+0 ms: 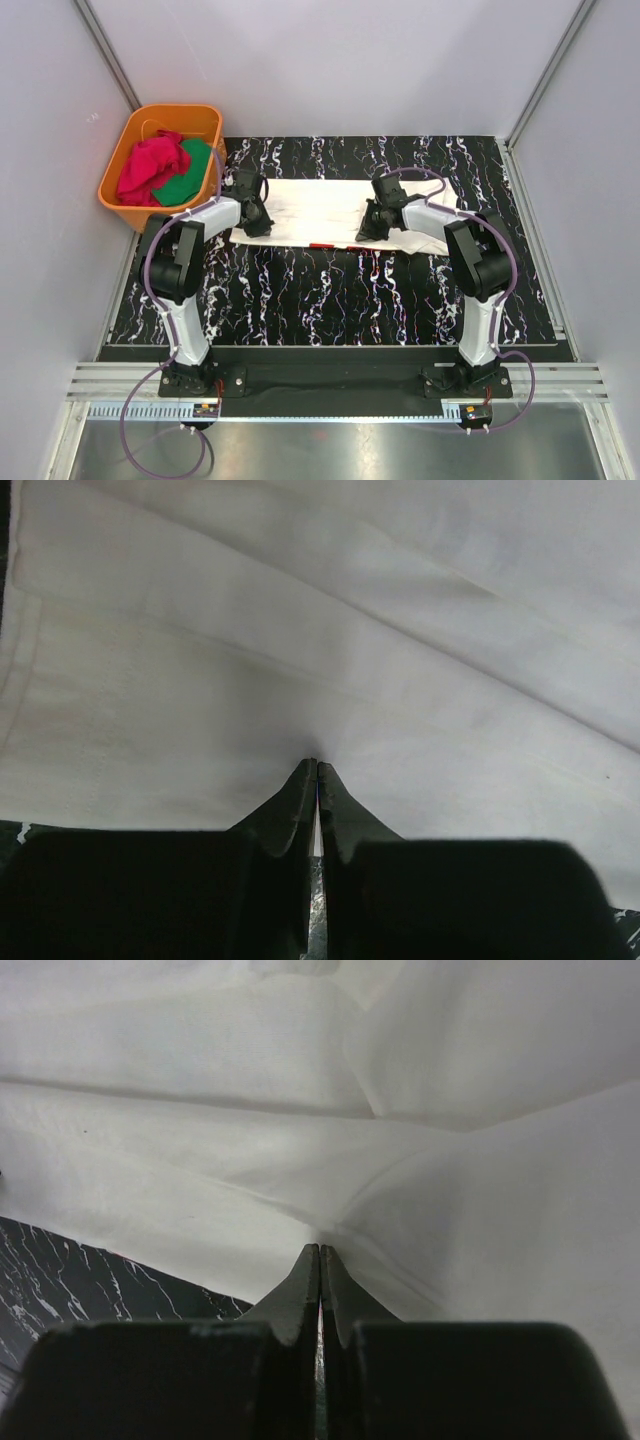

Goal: Fold and stack the t-shirts
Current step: Fold the tshirt

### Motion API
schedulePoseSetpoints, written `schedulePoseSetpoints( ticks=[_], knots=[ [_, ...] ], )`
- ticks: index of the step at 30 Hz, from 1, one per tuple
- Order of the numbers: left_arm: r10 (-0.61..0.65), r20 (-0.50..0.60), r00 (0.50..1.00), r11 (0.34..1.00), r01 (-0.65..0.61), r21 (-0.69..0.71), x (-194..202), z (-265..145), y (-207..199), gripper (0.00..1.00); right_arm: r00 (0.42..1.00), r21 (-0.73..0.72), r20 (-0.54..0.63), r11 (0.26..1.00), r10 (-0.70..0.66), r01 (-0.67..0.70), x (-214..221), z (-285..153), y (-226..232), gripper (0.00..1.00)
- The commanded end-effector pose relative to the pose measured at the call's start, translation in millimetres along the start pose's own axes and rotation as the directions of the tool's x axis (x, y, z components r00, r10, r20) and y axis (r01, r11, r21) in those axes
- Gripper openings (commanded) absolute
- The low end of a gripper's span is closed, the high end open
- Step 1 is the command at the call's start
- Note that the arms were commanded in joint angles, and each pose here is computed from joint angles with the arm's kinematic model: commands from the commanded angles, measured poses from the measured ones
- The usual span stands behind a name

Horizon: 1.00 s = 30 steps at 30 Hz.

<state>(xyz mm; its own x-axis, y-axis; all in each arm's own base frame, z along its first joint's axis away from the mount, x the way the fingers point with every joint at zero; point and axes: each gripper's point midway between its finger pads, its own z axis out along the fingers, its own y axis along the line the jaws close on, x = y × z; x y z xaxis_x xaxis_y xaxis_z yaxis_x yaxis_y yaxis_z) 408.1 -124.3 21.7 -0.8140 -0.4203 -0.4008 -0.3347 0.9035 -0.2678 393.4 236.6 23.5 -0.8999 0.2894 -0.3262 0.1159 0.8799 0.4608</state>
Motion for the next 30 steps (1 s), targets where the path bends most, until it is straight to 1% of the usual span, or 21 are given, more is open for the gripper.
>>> schedulePoseSetpoints(
  ticks=[1,6,9,12,16,17,20,24,29,30],
  knots=[
    [-0.015,0.027,1.0,0.999,0.015,-0.034,-8,6,4,0.07,0.997,0.003,0.072,1.0,-0.009,0.008,-13,4,5,0.03],
    [-0.023,0.0,1.0,0.997,0.022,-0.076,0,15,14,0.06,0.991,0.037,0.129,0.999,-0.033,0.029,-32,6,6,0.03],
    [-0.021,-0.004,1.0,0.995,0.021,-0.094,1,16,19,0.04,0.989,0.05,0.137,0.998,-0.047,0.041,-40,12,8,0.04],
    [-0.019,-0.006,1.0,0.995,0.019,-0.101,2,16,20,0.04,0.986,0.048,0.158,0.998,-0.053,0.046,-50,15,14,0.04],
    [-0.016,-0.003,1.0,0.994,0.016,-0.105,1,16,21,0.03,0.984,0.08,0.164,0.995,-0.07,0.058,-59,16,14,0.04],
    [-0.014,-0.005,1.0,0.994,0.014,-0.106,1,16,21,0.03,0.979,0.1,0.191,0.994,-0.071,0.053,-69,13,13,0.04],
    [-0.016,-0.008,1.0,0.994,0.015,-0.112,3,18,22,0.03,0.975,0.124,0.205,0.991,-0.084,0.059,-78,14,10,0.05],
    [-0.01,-0.008,1.0,0.994,0.009,-0.11,2,18,22,0.02,0.974,0.139,0.195,0.986,-0.115,0.088,-85,22,9,0.05],
    [0.014,0.039,0.999,0.995,-0.01,-0.099,-15,2,15,0.02,0.973,0.148,0.186,0.982,-0.14,0.114,-91,27,7,0.08],
    [0.023,0.069,0.997,0.996,-0.017,-0.09,-25,-7,10,0.03,0.973,0.149,0.183,0.982,-0.14,0.114,-92,27,6,0.09]
  ],
)
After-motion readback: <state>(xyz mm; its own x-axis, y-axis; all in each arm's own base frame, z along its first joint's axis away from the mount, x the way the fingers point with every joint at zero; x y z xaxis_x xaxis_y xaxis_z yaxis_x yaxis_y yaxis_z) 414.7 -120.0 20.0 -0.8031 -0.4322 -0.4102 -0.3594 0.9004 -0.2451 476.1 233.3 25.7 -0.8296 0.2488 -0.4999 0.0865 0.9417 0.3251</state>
